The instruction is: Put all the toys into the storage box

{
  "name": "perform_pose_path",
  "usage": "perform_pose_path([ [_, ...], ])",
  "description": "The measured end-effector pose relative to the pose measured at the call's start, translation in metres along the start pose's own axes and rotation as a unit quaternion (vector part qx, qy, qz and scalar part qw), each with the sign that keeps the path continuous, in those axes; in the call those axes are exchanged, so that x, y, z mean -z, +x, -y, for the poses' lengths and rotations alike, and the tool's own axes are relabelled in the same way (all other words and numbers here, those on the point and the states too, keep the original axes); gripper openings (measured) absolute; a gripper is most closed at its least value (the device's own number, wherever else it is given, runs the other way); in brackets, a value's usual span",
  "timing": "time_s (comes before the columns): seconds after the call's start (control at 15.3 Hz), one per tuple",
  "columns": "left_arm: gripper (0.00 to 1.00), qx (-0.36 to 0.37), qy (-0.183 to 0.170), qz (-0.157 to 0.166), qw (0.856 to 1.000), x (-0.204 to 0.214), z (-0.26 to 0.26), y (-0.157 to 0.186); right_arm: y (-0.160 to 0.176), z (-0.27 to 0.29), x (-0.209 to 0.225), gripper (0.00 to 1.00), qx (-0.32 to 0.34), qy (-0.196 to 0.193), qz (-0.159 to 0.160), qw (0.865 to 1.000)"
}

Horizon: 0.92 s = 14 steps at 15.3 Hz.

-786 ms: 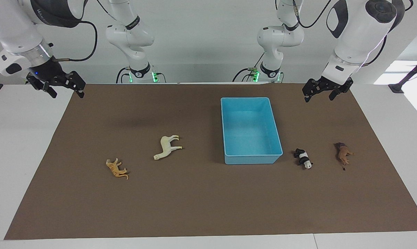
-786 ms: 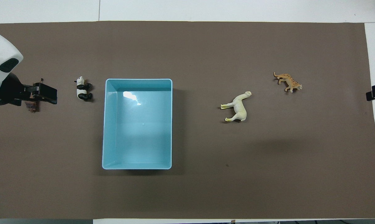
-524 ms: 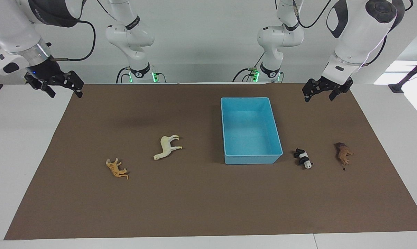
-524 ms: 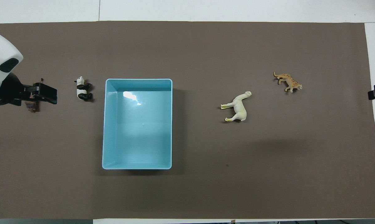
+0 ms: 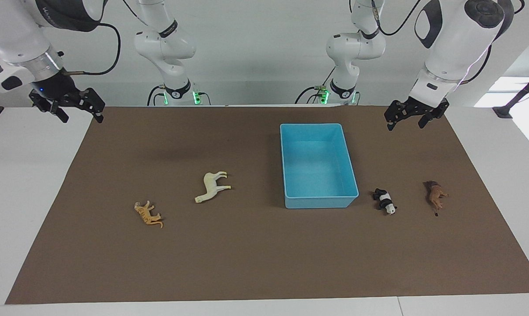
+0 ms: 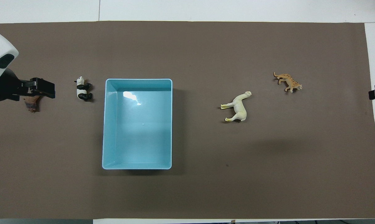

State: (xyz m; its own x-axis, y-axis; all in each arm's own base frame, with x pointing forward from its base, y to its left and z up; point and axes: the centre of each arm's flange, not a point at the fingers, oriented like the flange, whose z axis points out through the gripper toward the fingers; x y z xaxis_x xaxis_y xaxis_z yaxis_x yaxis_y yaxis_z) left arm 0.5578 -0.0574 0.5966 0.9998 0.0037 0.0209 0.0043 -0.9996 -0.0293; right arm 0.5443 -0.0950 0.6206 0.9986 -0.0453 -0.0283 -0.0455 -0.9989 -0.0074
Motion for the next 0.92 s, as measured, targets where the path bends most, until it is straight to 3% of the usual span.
perform_pose_path([
  [0.2, 1.00, 0.017, -0.004, -0.037, 0.999, -0.019, 0.019, 0.013, -0.001, 0.000, 0.001, 1.00, 0.000, 0.000, 0.000, 1.000],
  [0.59, 1.00, 0.039, -0.012, -0.076, 0.996, -0.119, 0.034, 0.066, -0.001, 0.002, 0.000, 1.00, 0.003, 0.000, 0.001, 1.000],
  [0.92, 1.00, 0.090, -0.026, -0.109, 0.990, -0.196, 0.031, 0.100, 0.013, 0.006, -0.028, 1.00, 0.077, -0.001, 0.001, 0.997],
])
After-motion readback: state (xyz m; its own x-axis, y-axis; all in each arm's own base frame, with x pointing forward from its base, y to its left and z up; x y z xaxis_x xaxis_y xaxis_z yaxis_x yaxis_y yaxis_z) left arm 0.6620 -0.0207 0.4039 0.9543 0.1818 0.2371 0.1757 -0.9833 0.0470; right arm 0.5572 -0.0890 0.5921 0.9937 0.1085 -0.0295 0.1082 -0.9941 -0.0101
